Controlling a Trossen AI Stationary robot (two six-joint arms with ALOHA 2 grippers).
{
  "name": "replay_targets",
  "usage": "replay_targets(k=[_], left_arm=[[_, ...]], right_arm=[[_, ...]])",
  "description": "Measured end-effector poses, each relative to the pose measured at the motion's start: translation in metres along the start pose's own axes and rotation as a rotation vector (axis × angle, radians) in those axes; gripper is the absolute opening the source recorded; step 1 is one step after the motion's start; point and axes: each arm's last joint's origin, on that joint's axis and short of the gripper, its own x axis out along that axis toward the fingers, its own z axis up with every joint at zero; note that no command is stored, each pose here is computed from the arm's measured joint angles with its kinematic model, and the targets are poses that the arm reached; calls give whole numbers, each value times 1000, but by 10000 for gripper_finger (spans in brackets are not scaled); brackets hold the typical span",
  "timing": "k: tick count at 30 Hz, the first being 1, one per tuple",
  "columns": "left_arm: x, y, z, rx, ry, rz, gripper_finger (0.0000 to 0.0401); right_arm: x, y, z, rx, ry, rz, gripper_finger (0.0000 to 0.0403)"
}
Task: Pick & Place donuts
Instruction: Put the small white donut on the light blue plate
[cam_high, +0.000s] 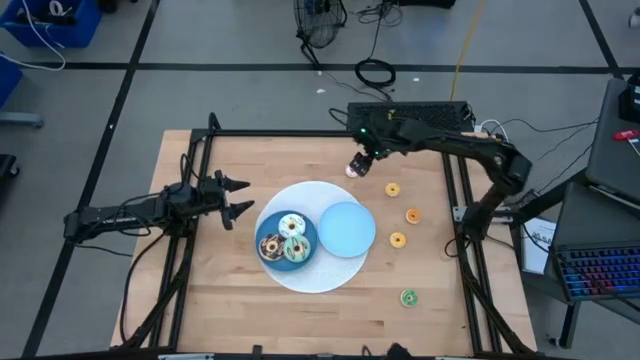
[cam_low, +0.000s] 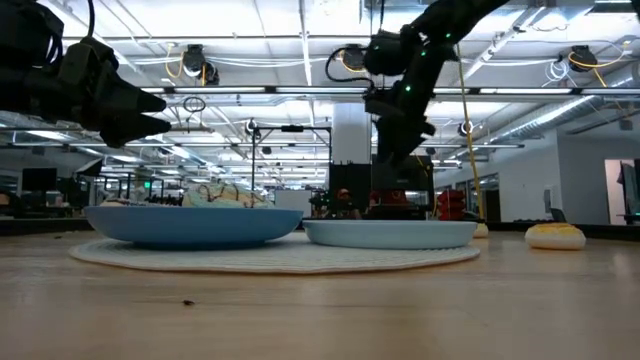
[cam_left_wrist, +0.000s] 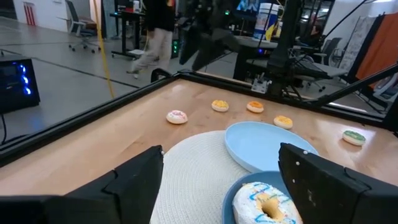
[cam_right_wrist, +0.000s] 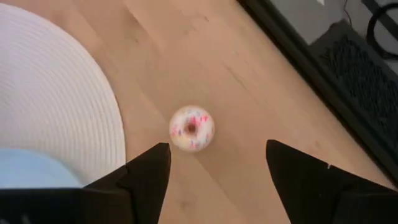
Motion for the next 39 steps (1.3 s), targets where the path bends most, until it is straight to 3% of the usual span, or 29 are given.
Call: replay_targets(k=[13, 25, 31, 39], left_arm=[[0, 0, 0, 2, 1, 0, 314], [0, 0, 0, 1, 1, 0, 311], [0, 0, 0, 1, 1, 1, 315], [0, 0, 0, 1, 1, 1, 316]], right_arm=[[97, 11, -4, -27, 190, 35, 267], [124, 11, -9, -32, 216, 51, 261], [120, 11, -8, -65, 207, 53, 213], [112, 15, -2, -91, 149, 82, 86]])
